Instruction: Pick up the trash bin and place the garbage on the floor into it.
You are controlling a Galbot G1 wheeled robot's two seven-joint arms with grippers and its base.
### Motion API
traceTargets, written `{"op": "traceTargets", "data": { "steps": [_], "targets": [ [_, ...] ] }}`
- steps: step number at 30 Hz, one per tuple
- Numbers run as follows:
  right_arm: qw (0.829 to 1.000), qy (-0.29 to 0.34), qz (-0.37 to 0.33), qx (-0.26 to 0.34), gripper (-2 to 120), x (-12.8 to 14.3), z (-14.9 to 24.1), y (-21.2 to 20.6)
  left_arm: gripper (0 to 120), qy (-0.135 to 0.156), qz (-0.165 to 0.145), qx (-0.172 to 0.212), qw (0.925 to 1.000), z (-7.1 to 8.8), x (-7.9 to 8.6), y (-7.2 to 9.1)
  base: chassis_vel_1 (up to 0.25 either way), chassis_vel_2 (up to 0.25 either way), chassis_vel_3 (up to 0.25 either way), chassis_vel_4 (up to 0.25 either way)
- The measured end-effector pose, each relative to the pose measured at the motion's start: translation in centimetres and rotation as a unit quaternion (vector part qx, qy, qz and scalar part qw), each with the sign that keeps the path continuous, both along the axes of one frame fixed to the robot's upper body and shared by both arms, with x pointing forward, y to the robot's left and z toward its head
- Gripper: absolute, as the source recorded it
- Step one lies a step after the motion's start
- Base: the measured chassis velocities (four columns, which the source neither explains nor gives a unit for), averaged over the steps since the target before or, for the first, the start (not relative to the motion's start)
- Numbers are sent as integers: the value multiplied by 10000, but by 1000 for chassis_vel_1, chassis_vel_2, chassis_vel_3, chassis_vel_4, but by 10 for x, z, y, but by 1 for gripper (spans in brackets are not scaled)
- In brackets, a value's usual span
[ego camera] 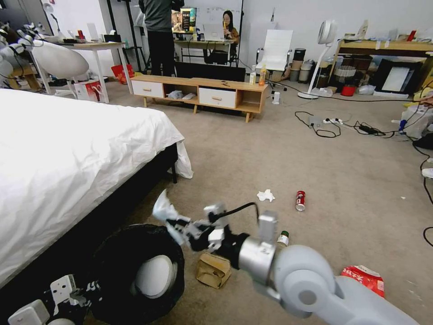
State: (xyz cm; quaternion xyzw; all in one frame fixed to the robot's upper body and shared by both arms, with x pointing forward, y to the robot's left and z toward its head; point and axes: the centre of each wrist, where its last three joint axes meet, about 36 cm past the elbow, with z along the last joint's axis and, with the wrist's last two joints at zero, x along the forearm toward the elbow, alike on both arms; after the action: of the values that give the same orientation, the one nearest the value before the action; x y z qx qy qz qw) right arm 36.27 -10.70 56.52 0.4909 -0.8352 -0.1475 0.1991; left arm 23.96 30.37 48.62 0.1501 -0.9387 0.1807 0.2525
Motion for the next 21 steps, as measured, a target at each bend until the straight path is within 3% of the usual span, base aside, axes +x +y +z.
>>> {"op": "traceTargets", "data": {
  "steps": [9,21],
  "targets": [
    [9974,318,256,-596,0,6,-25,24,2,-17,-3,51,10000,1,0,3,0,0,0,0],
    [9935,470,370,-967,0,4,-52,40,2,-54,-20,54,10000,4,1,4,0,0,0,0]
  ]
}}
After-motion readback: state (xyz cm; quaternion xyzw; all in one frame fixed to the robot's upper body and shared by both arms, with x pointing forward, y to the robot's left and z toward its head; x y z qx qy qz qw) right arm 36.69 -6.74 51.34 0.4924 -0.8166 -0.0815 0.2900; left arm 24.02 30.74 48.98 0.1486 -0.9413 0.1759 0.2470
